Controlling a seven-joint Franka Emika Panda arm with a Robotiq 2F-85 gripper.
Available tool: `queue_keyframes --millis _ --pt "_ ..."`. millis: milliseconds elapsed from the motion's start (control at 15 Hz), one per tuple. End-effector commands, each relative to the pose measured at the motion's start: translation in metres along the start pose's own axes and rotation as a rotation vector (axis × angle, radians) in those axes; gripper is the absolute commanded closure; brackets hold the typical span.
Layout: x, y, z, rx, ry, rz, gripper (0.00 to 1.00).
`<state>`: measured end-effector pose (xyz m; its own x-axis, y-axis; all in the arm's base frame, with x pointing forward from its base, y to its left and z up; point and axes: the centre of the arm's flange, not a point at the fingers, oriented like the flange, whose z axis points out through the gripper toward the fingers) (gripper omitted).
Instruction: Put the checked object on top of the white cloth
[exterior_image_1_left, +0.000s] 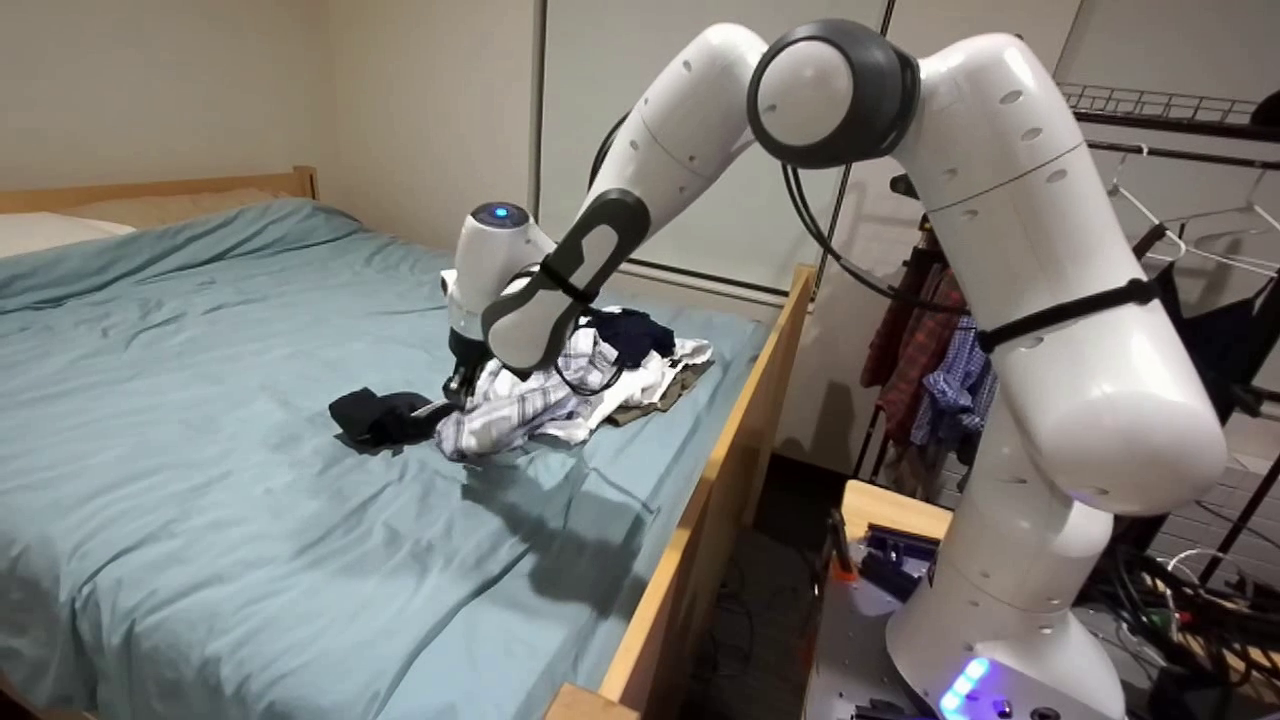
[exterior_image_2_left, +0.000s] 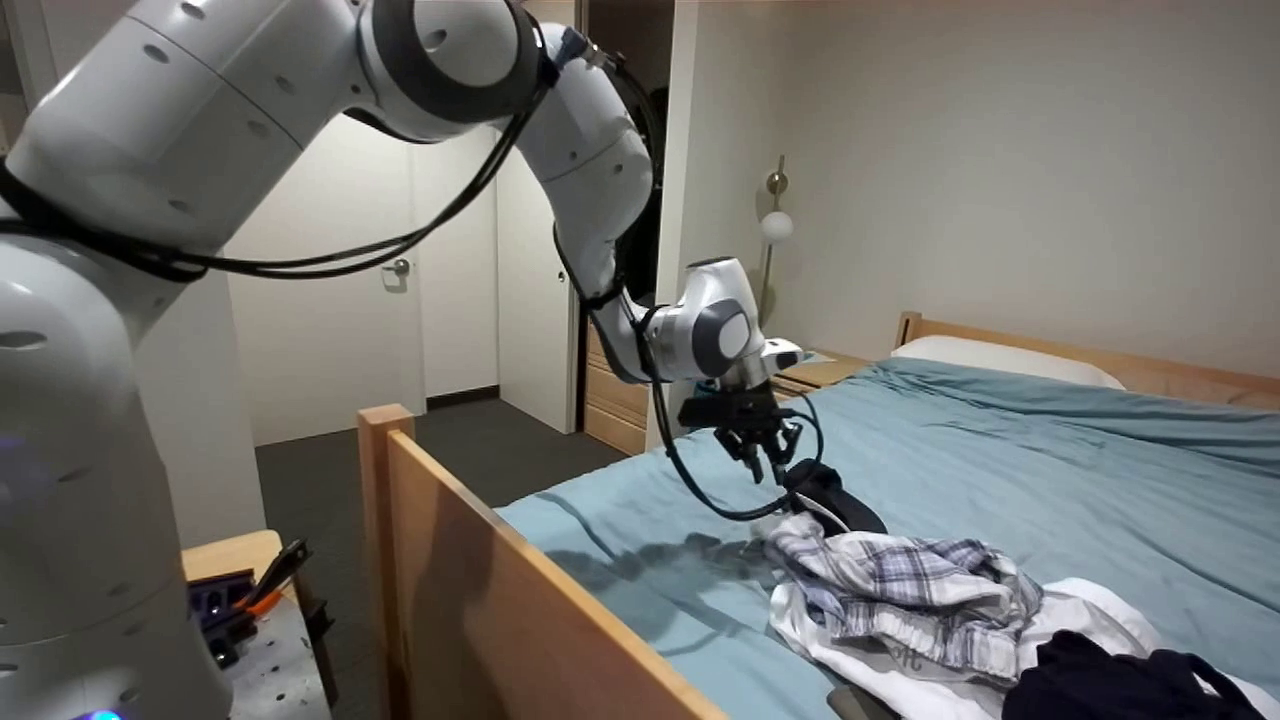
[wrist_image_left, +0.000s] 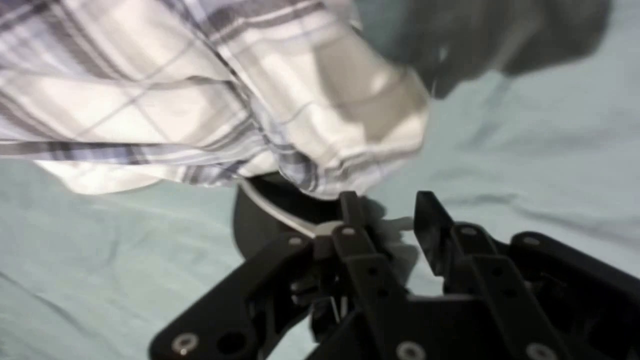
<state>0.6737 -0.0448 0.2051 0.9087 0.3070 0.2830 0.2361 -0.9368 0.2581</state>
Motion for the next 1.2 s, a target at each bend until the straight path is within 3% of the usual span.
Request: queue_keyframes --millis 0,267,400,733,1133 --pt "-0.010 -0.031 0.017 0.146 0.017 -0.137 0.35" --pt "-0.010 -0.054 0.026 0.290 0.060 -0.298 0.08" --pt "-0.009 -0.054 0.028 0.292 0.098 -0.371 0.01" --pt "-0.008 -0.031 0.035 0.155 0.116 -0.584 0.00" --pt "0.003 -0.012 0.034 0.022 0.217 -0.824 0.00"
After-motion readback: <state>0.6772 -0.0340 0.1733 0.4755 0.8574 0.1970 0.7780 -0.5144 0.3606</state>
